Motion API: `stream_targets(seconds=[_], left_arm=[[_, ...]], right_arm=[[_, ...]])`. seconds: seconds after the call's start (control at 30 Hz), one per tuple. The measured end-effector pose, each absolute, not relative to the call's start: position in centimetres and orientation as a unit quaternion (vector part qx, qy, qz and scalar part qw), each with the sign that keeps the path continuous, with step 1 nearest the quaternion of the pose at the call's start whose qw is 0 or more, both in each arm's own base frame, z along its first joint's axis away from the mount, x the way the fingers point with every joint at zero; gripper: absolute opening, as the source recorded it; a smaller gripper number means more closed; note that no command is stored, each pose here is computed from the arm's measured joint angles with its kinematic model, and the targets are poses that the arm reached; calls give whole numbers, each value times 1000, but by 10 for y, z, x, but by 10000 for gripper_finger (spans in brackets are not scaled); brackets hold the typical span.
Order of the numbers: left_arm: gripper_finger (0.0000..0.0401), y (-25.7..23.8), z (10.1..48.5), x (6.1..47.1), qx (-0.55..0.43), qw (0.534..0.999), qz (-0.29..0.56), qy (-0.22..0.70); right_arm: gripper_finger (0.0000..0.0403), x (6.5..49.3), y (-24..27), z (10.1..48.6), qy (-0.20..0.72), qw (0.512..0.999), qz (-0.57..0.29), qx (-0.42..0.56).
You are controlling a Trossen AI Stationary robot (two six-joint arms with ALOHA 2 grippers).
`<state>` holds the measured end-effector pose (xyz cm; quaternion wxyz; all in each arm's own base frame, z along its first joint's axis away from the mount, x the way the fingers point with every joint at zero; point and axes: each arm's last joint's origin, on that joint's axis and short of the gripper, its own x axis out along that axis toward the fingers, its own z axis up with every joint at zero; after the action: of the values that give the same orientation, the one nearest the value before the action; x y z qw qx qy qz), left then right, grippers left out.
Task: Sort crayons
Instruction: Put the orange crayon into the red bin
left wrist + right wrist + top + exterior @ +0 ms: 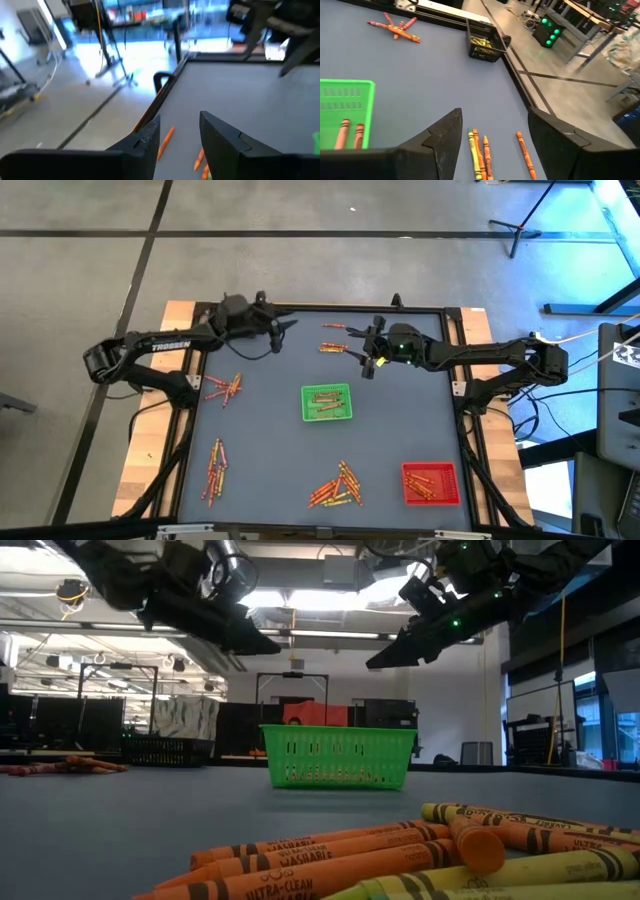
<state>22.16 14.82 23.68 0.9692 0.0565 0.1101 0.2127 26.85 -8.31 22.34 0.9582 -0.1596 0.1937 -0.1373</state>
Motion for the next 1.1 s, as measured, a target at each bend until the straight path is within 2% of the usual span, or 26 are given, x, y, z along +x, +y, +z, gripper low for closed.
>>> stream_targets(seconds=[0.23, 0.4, 0.67, 0.87, 1.1], left_arm=[[121, 131, 218, 221, 57, 977, 190, 81], [121, 126, 217, 223, 70, 977, 182, 81], [121, 126, 218, 224, 75, 977, 185, 75], [121, 126, 218, 224, 74, 977, 185, 77], [121, 125, 218, 224, 73, 977, 184, 78]], right_arm=[[222, 271, -93, 214, 210, 951, -167, -156], [222, 275, -119, 202, 262, 938, -189, -124], [222, 298, -157, 181, 344, 924, -162, -42], [222, 311, -174, 158, 405, 901, -157, -20], [222, 316, -175, 144, 428, 891, -149, -15]])
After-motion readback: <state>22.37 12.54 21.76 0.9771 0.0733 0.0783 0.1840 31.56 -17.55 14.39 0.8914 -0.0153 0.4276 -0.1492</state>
